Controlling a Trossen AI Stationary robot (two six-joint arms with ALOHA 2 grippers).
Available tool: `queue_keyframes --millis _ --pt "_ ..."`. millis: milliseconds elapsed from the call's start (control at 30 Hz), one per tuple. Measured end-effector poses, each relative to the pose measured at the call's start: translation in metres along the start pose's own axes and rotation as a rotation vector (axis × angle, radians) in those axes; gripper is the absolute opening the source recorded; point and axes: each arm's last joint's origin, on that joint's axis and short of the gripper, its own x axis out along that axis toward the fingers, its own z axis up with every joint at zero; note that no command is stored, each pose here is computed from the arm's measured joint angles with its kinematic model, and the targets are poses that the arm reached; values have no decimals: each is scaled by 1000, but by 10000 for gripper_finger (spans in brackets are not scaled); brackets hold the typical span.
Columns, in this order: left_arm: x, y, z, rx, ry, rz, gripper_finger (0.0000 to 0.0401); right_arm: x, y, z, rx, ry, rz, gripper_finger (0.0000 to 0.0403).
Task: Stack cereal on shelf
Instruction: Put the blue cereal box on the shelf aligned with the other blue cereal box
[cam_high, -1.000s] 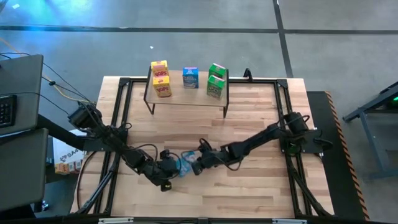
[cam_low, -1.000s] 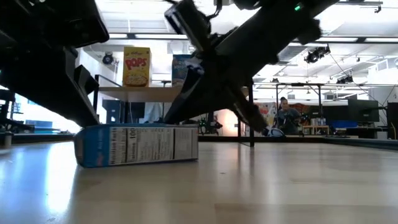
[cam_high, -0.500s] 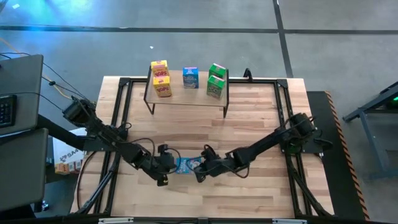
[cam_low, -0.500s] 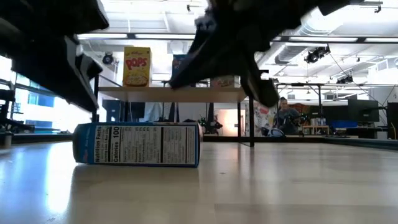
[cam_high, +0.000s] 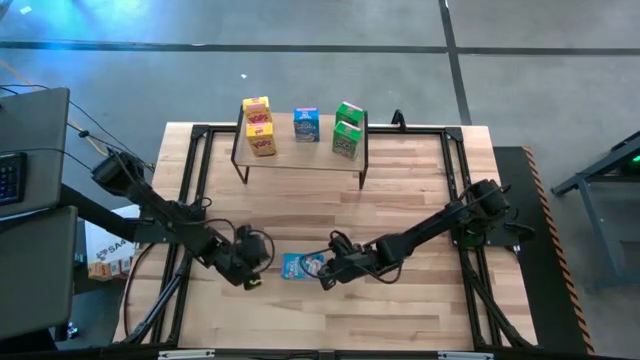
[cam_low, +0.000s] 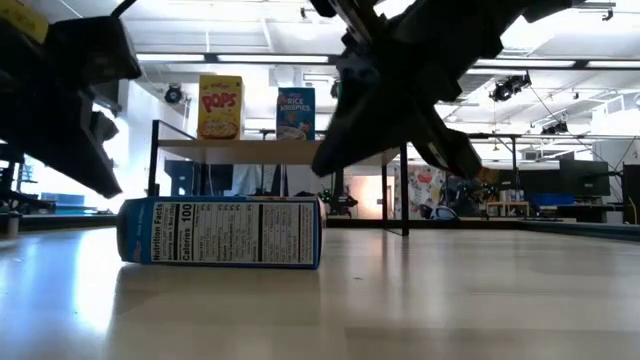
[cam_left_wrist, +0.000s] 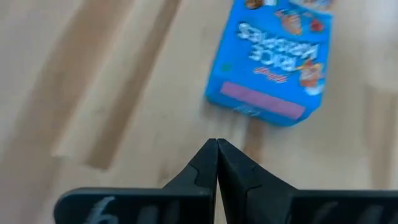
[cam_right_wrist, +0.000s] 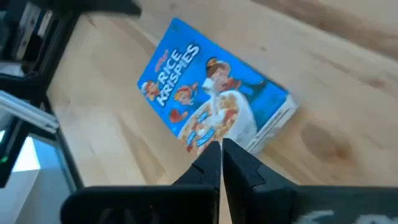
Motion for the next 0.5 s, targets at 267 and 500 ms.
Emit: queue_keyframes --millis 267,500 --pt "11 4 -11 -113 -95 -121 0 4 -5 6 -11 -16 -25 0" --pt "32 4 -16 -161 -16 -148 0 13 -7 7 -5 -5 -8 0"
